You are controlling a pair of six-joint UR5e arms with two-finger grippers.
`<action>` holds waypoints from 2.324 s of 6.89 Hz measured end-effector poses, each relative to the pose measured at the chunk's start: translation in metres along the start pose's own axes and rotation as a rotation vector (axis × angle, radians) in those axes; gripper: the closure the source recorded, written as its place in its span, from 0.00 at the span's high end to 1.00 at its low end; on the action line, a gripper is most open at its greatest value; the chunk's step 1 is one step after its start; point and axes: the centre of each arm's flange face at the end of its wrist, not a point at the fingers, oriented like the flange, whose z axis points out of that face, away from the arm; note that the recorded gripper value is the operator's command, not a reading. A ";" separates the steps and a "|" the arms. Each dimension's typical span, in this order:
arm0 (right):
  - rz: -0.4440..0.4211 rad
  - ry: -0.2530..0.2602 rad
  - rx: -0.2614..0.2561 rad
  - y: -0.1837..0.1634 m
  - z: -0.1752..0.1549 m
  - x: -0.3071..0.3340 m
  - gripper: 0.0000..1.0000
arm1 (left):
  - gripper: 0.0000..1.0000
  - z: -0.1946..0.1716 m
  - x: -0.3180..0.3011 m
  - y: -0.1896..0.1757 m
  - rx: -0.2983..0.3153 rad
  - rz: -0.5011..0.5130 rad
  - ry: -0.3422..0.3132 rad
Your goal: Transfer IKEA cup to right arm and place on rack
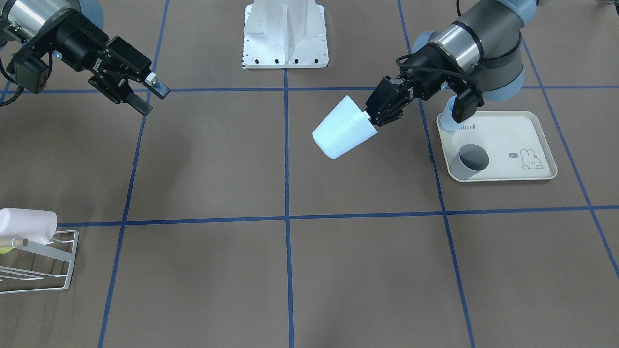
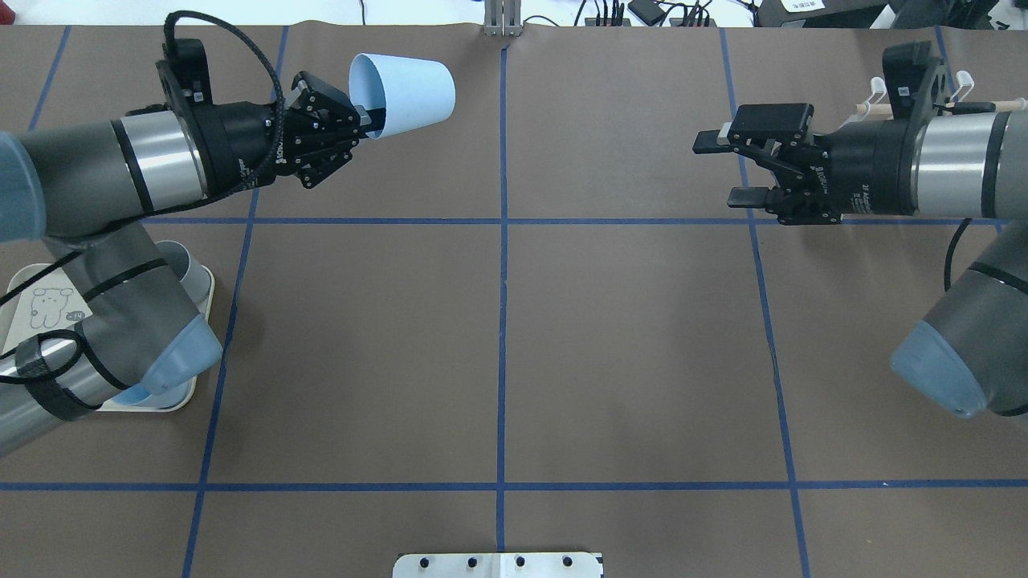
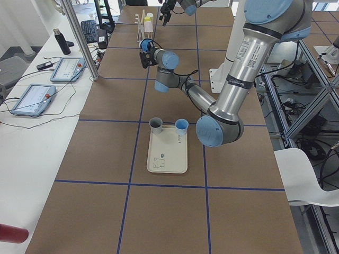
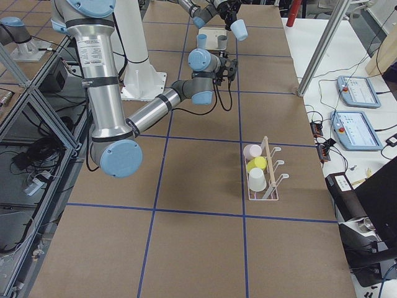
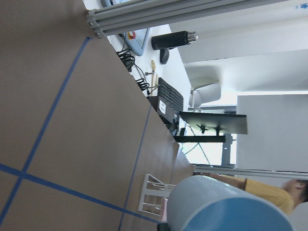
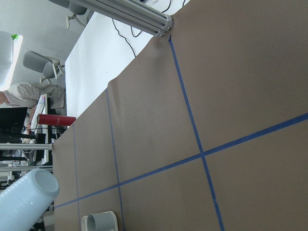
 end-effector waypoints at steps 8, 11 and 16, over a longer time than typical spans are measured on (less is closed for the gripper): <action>0.208 -0.124 -0.022 0.043 0.036 -0.052 1.00 | 0.00 0.023 0.005 0.026 -0.087 -0.222 0.273; 0.241 -0.145 -0.006 0.051 0.042 -0.055 1.00 | 0.00 0.025 0.008 0.032 -0.098 -0.251 0.295; 0.267 -0.267 0.001 0.078 0.053 -0.053 1.00 | 0.00 0.030 0.010 0.037 -0.106 -0.264 0.302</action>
